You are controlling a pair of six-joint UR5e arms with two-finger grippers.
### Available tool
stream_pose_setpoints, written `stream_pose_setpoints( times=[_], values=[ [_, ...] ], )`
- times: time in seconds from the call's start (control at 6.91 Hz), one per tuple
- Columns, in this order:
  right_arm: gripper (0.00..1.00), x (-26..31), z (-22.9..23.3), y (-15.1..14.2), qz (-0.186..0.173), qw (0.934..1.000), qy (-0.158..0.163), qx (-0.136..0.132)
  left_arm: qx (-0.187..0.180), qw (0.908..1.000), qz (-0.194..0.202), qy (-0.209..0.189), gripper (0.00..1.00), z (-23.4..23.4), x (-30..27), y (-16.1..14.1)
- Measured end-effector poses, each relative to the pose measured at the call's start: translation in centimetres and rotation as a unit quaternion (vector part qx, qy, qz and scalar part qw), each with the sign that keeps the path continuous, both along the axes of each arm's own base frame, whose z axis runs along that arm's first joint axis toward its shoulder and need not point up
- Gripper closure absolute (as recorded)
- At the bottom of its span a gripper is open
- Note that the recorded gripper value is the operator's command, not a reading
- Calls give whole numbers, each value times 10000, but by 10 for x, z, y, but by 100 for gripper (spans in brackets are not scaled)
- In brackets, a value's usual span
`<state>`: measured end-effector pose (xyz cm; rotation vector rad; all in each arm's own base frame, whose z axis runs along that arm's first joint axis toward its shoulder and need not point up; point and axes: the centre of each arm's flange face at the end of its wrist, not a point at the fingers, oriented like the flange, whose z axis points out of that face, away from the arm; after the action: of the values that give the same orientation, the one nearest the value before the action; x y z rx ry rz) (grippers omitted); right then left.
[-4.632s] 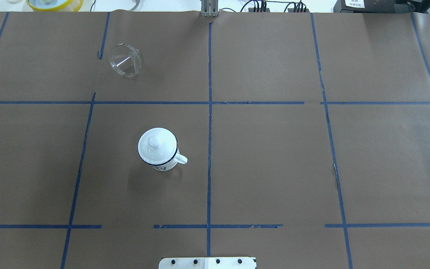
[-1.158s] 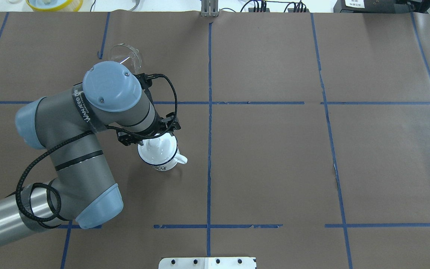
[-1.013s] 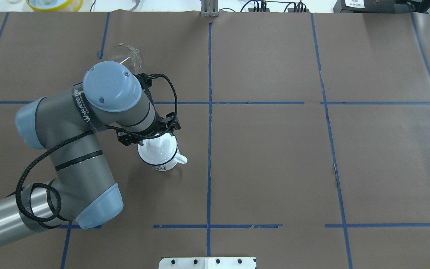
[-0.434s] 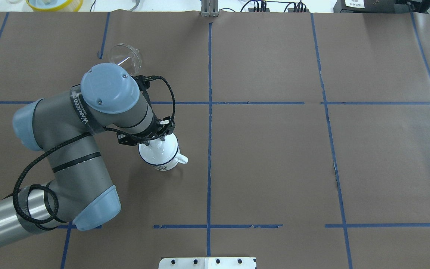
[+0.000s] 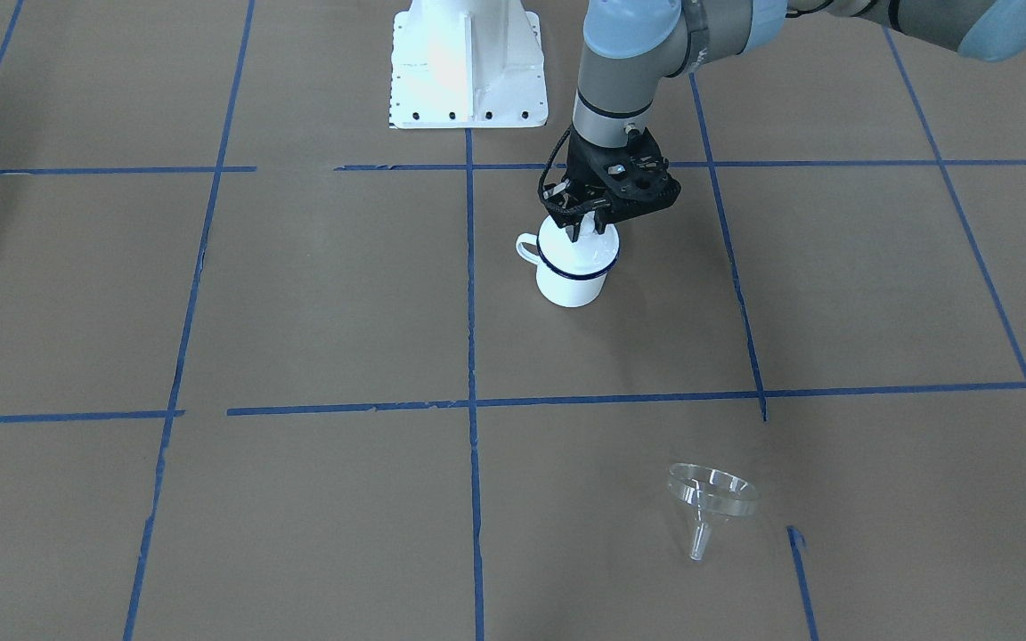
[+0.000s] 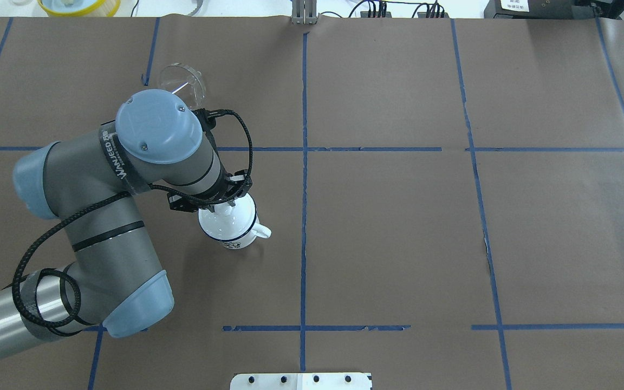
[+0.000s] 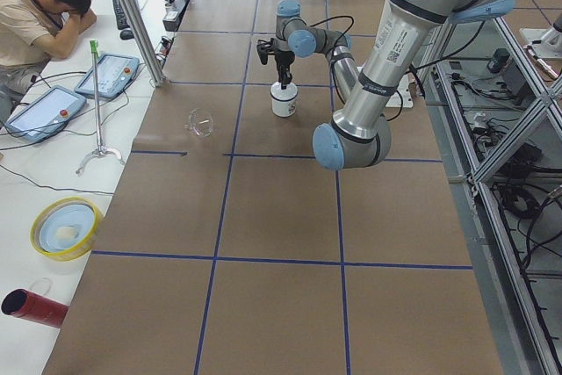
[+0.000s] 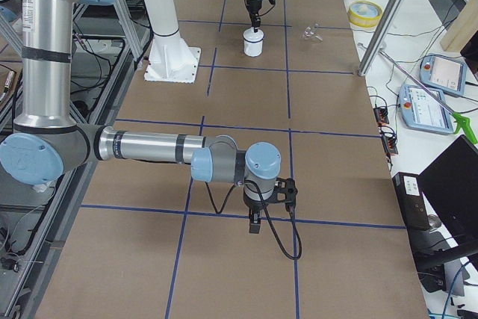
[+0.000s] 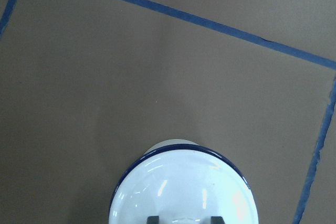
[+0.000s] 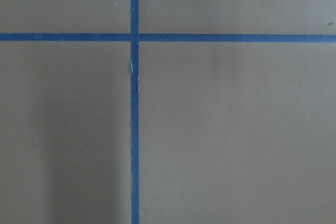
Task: Place funnel on cup
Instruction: 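Close the left gripper on the lid's knob and lift it off, then carry the lid beside the mug and set it on the table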
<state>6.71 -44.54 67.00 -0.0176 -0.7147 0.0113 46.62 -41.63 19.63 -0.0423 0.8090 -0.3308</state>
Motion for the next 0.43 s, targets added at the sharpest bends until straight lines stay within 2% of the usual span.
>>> stream_pose_setpoints(
  times=[0.29, 0.43],
  values=[
    [0, 0, 0, 0, 0, 10000, 0, 0, 82, 10000, 15, 45, 100, -7, -11, 2],
    [0, 0, 0, 0, 0, 10000, 0, 0, 259, 9996, 97, 52, 100, -18, -32, 4]
  ],
)
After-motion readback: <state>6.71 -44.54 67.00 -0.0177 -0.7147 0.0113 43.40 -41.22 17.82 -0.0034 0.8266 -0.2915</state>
